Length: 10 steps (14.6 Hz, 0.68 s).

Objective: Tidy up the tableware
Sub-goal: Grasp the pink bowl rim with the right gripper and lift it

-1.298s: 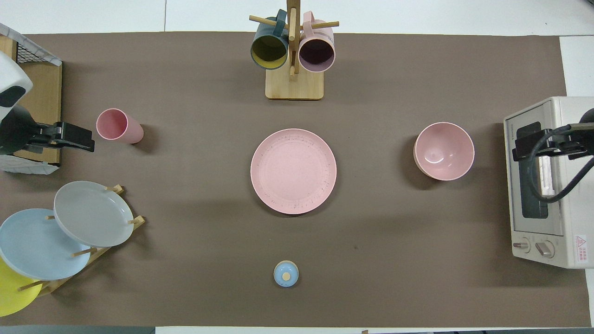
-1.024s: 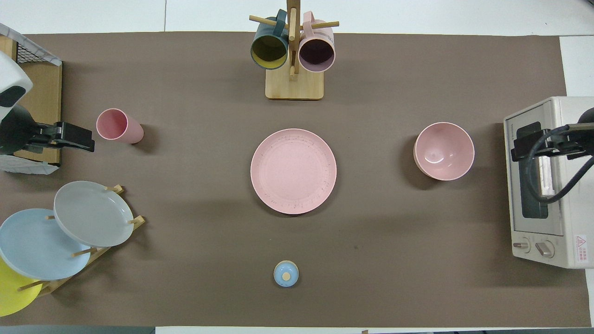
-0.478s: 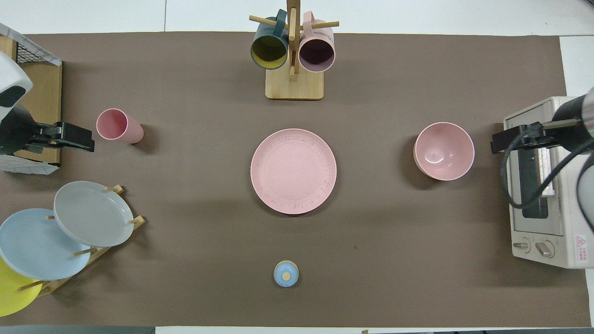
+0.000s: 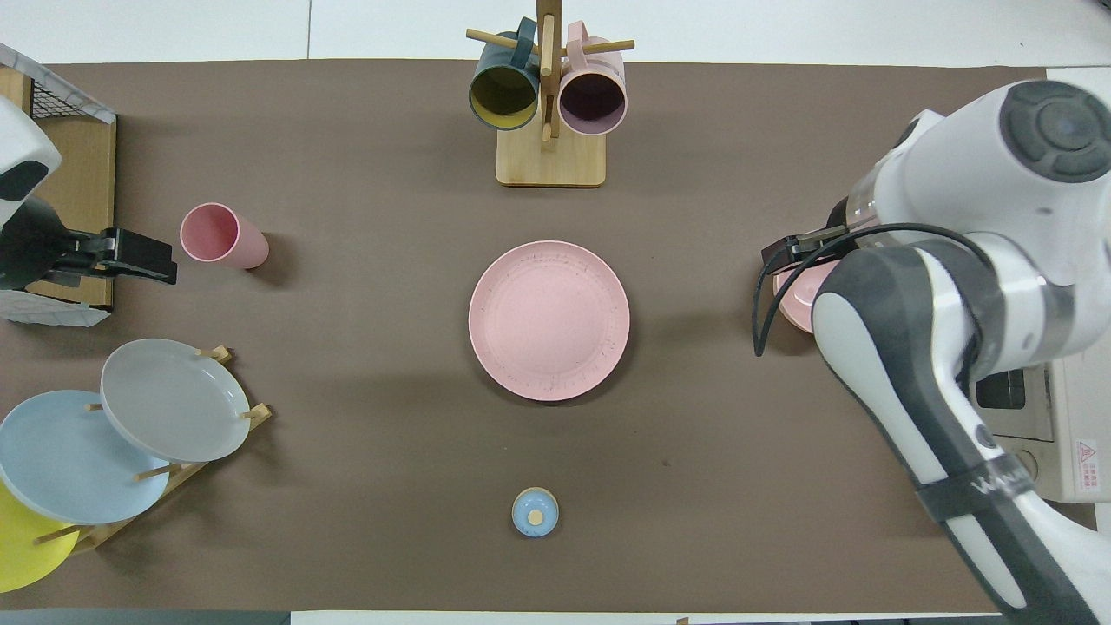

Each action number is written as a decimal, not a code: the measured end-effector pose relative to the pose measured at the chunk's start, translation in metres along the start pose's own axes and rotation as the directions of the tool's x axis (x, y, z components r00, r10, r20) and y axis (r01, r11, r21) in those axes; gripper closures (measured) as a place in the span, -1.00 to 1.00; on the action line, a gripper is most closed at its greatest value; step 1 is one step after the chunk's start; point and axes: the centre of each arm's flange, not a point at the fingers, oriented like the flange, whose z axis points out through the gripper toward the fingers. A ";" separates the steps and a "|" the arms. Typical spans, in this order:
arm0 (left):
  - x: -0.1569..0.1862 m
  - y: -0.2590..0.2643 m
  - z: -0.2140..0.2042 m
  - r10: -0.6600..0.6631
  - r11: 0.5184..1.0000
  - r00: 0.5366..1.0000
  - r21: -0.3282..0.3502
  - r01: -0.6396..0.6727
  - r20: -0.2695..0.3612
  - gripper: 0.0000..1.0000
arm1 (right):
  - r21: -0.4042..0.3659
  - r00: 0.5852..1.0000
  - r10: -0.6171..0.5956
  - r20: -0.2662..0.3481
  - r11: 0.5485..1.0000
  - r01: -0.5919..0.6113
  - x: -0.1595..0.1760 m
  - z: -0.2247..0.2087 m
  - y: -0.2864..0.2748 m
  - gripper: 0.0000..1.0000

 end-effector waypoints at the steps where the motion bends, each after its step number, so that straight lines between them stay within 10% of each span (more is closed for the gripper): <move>1: 0.000 0.000 0.000 0.000 1.000 1.000 0.000 0.000 0.000 -1.00 | 0.000 1.000 0.001 -0.004 1.000 -0.001 -0.005 0.028 0.001 -1.00; 10: 0.000 0.000 0.000 0.000 1.000 1.000 0.000 0.000 0.000 -1.00 | -0.001 1.000 0.000 0.015 1.000 0.000 -0.032 0.101 -0.003 -0.99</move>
